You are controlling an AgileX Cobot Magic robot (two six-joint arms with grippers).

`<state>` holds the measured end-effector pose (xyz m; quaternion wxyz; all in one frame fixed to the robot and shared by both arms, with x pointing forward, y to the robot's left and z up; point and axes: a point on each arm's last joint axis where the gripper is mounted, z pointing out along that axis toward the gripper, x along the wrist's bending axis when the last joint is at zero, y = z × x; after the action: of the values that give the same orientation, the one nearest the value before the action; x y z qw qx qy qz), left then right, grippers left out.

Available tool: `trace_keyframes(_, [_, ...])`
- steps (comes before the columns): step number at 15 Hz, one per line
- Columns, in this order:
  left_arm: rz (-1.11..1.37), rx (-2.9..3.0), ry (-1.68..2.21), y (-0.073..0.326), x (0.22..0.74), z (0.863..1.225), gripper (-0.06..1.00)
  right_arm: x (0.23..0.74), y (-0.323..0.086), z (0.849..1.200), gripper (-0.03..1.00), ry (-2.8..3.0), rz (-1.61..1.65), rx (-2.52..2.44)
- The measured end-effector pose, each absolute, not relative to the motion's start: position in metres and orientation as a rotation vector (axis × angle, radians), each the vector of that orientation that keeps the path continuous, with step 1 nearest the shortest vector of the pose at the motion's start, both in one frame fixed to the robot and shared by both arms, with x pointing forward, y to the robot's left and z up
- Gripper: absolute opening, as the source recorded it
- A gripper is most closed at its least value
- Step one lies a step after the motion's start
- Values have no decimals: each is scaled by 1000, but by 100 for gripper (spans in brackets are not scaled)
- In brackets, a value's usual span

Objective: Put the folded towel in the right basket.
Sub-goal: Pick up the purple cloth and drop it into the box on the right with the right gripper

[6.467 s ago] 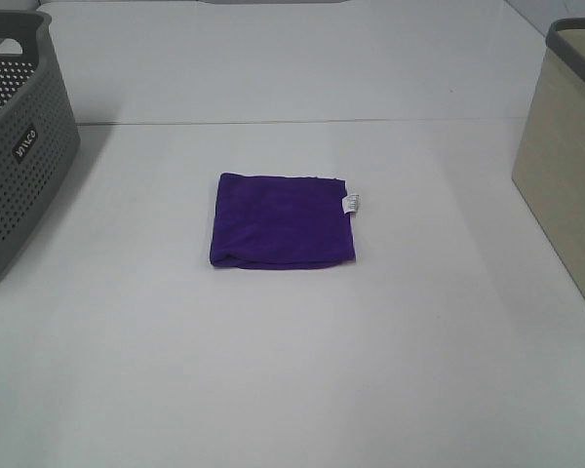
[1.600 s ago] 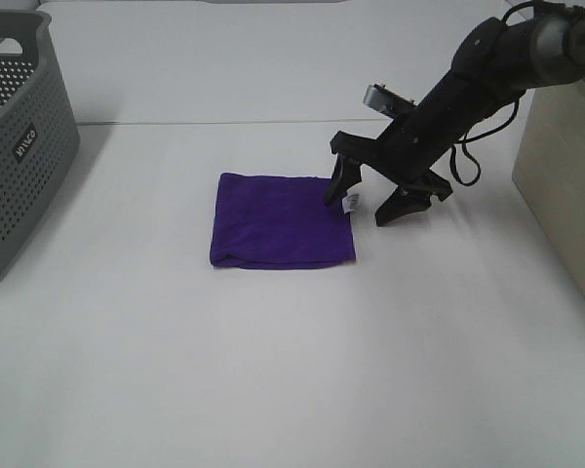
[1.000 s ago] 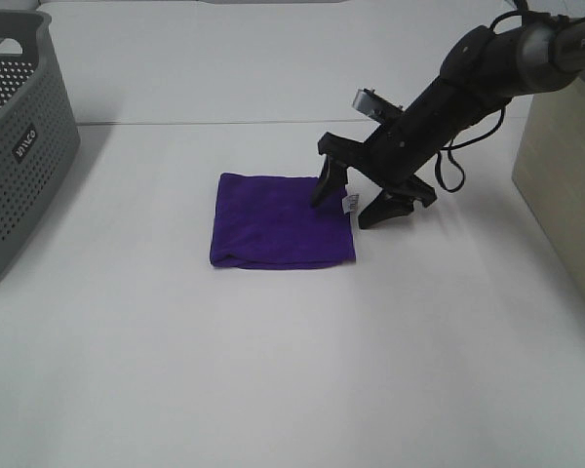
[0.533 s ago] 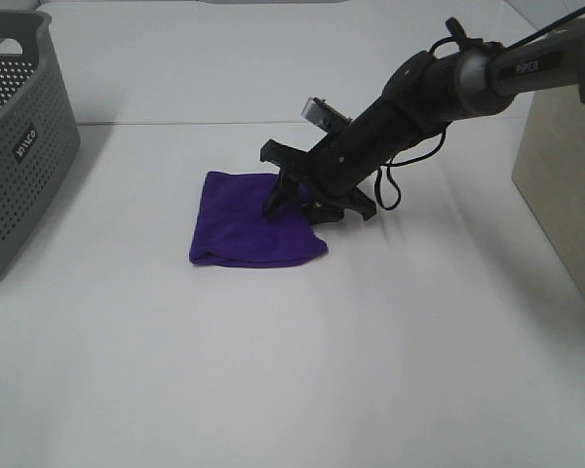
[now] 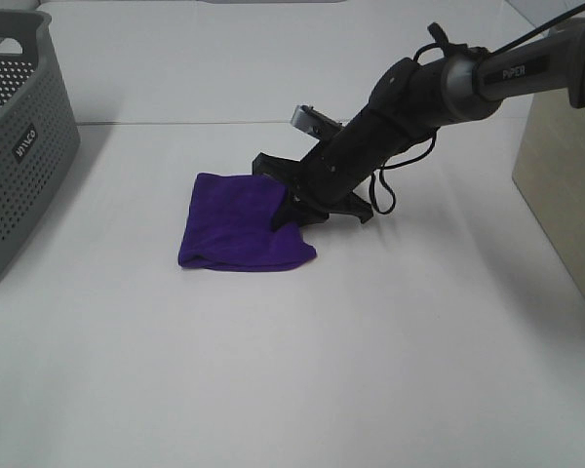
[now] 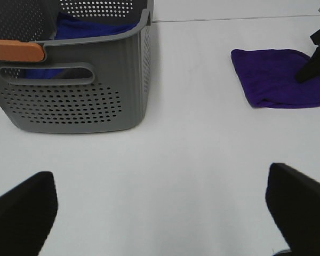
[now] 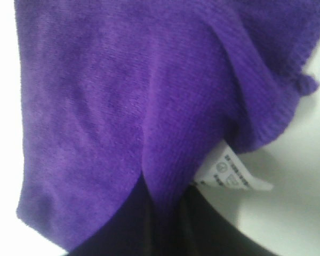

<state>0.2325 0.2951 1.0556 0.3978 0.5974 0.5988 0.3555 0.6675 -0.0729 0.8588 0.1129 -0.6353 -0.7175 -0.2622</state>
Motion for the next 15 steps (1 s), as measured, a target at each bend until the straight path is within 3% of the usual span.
trace_keyframes(2, [900, 1513, 1516, 295, 233, 1056, 99, 664, -76, 904, 7, -2226, -820, -1794])
trace_keyframes(6, [900, 1513, 1516, 295, 233, 1056, 99, 632, -97, 1047, 7, -2513, -1008, -1621])
trace_keyframes(7, [902, 1513, 1517, 295, 233, 1056, 99, 622, -127, 1110, 7, -2655, -1093, -1654])
trace_keyframes(9, [918, 1517, 1522, 296, 233, 1056, 99, 624, -177, 1160, 7, -2725, -1158, -1834])
trace_keyframes(12, [972, 1529, 1537, 301, 232, 1055, 99, 633, -251, 1202, 7, -2755, -1183, -2161])
trace_keyframes(15, [1018, 1535, 1553, 304, 232, 1056, 99, 633, -334, 1218, 7, -2647, -1131, -2530])
